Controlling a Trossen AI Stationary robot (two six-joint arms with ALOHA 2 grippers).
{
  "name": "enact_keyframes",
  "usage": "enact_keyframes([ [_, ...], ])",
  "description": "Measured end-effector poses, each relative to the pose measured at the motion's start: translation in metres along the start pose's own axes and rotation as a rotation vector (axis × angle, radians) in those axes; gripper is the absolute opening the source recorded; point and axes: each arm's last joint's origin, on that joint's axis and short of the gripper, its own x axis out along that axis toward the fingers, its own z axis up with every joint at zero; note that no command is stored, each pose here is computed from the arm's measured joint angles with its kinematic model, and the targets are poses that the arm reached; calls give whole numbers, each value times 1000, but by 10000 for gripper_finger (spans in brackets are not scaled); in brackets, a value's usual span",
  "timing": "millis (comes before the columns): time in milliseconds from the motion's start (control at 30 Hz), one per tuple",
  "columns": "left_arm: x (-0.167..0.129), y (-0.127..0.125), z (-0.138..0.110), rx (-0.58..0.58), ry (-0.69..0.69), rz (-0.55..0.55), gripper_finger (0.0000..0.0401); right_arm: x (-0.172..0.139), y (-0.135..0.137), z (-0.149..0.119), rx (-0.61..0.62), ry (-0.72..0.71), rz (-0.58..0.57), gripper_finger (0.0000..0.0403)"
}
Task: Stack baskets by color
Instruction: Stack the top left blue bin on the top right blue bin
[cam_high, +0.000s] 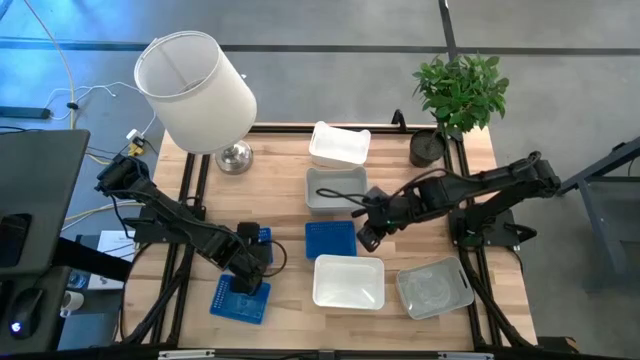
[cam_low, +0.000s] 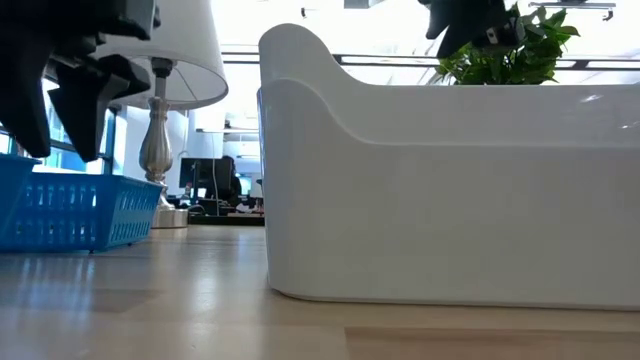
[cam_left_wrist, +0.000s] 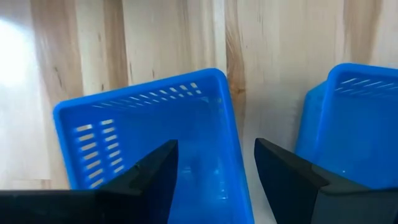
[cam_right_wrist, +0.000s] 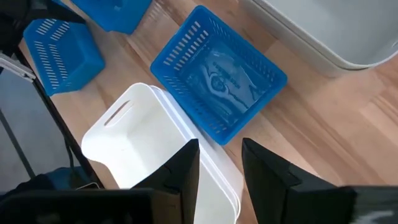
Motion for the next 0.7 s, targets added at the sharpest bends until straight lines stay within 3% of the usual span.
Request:
enact_keyframes([
  [467,17,3,-14,-45,42,-2,194,-1,7,-11,-41,-48,-25,108],
  [700,22,4,-17,-62,41,7,148,-1,7,-11,-40,-51,-26,108],
])
